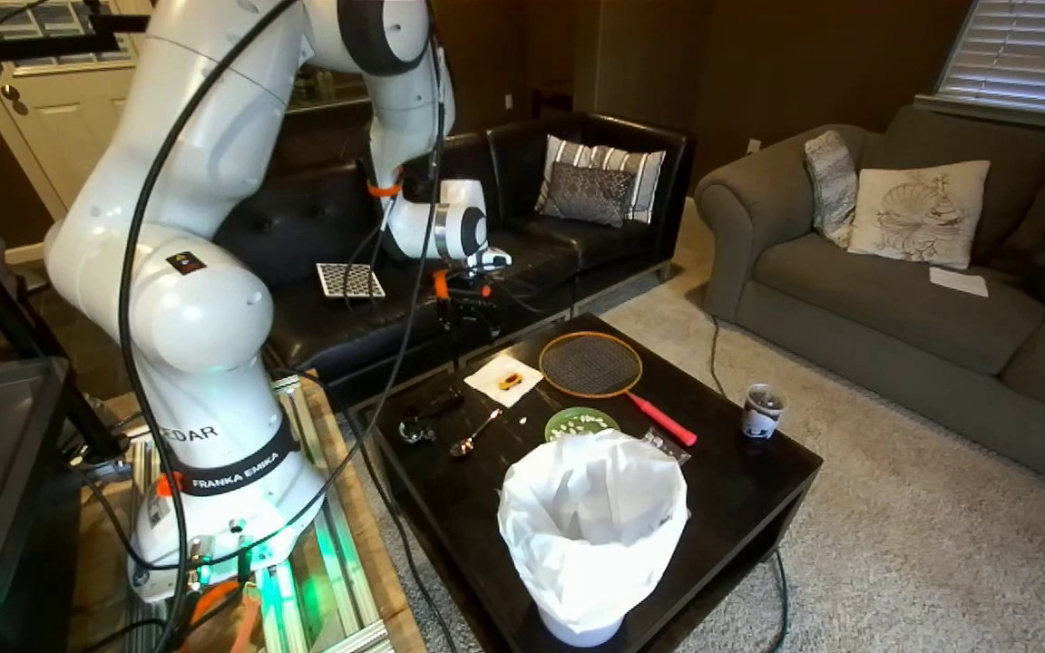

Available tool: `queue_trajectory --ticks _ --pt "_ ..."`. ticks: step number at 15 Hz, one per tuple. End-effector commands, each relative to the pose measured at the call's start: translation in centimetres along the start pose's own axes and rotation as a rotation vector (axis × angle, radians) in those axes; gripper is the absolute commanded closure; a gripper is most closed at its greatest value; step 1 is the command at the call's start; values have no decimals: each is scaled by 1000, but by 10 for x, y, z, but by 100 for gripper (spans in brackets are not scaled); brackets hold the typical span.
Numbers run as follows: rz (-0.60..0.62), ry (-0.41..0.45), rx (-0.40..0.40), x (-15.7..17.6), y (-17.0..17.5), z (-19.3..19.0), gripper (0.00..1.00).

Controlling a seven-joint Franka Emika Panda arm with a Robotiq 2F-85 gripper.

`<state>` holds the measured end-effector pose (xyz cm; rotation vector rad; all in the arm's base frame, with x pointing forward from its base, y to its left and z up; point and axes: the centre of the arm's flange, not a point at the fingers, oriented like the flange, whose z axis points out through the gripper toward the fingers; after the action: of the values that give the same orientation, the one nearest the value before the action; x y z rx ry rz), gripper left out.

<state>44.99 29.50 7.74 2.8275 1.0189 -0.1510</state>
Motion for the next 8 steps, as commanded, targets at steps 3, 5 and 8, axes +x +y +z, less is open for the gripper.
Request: queue_trajectory --ticks 3,5,8 --pt "10 33 3 48 11 67 0" --pt "6 24 24 55 18 85 0" --pt "18 8 6 33 17 74 0"
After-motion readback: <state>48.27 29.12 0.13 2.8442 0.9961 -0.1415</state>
